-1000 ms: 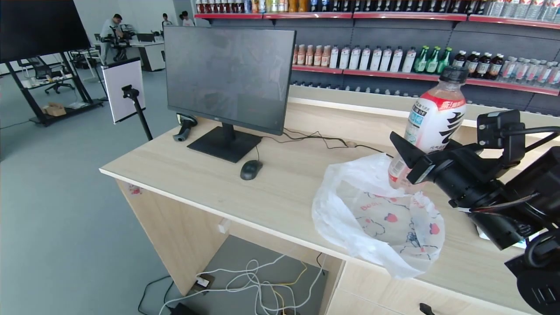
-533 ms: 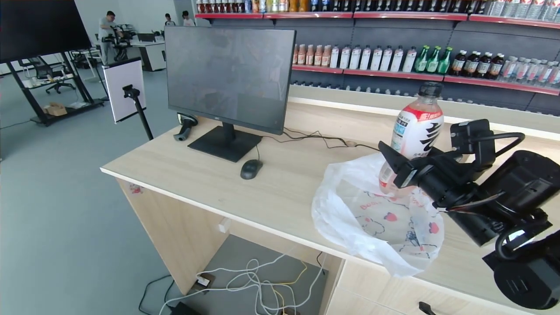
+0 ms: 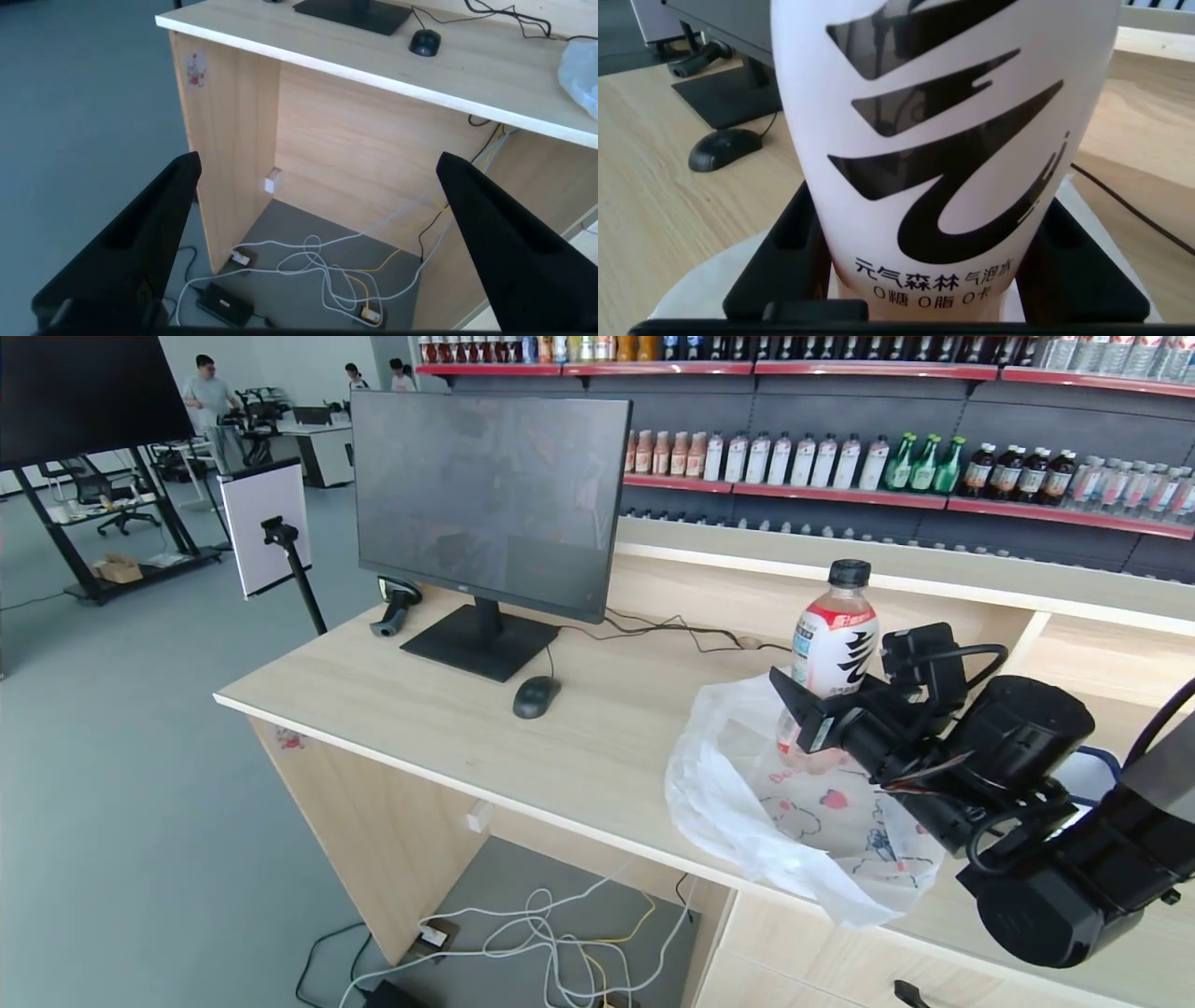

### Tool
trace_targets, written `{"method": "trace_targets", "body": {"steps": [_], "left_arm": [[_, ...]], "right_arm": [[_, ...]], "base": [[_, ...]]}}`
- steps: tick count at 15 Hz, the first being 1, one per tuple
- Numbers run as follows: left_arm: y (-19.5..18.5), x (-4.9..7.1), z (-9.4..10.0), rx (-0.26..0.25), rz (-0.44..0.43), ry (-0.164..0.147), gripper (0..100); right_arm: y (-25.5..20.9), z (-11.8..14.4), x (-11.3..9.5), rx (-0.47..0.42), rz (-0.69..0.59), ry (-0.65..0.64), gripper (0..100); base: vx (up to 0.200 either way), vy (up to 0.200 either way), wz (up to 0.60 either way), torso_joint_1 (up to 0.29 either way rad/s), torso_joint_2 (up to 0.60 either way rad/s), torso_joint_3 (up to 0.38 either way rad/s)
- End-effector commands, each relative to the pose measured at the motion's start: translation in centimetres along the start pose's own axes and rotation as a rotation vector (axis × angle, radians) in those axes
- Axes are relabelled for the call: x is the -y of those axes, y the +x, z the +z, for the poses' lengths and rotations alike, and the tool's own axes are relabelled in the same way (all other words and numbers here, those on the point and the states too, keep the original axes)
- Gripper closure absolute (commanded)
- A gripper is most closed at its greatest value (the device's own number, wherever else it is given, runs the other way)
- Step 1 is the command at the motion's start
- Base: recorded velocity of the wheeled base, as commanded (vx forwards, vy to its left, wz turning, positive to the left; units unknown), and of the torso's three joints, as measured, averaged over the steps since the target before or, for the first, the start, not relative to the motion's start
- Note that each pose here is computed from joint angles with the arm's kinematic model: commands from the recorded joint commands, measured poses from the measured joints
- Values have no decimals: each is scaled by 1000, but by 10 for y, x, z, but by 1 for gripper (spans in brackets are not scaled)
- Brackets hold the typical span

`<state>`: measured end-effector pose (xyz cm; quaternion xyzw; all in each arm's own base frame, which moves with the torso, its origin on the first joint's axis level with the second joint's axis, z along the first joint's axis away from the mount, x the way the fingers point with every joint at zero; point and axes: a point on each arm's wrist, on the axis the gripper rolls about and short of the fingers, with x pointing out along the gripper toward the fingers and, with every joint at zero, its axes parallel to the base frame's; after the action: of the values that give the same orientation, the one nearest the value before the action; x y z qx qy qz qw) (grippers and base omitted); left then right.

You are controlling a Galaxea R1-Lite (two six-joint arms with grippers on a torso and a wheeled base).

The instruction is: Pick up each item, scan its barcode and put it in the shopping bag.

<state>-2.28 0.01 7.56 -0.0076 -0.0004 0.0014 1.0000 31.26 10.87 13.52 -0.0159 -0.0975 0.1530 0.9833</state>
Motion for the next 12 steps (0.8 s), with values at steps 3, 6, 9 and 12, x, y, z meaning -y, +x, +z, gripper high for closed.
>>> {"method": "trace_targets", "body": {"steps": [3,6,9,12], "left_arm": [[0,0,0,1,0,0,0],[0,0,0,1,0,0,0],[0,0,0,1,0,0,0],[0,0,0,1,0,1,0]], "right_arm": [[14,-23,0,-41,-4,-3,100],[27,-32,2,-31,-10,-7,100],[36,-43,6,-38,-22,-11,100],[42,-54,5,-48,-21,-11,100]], "base": [[0,0,0,0,0,0],[0,0,0,0,0,0],[0,0,0,0,0,0],[0,0,0,0,0,0]]}}
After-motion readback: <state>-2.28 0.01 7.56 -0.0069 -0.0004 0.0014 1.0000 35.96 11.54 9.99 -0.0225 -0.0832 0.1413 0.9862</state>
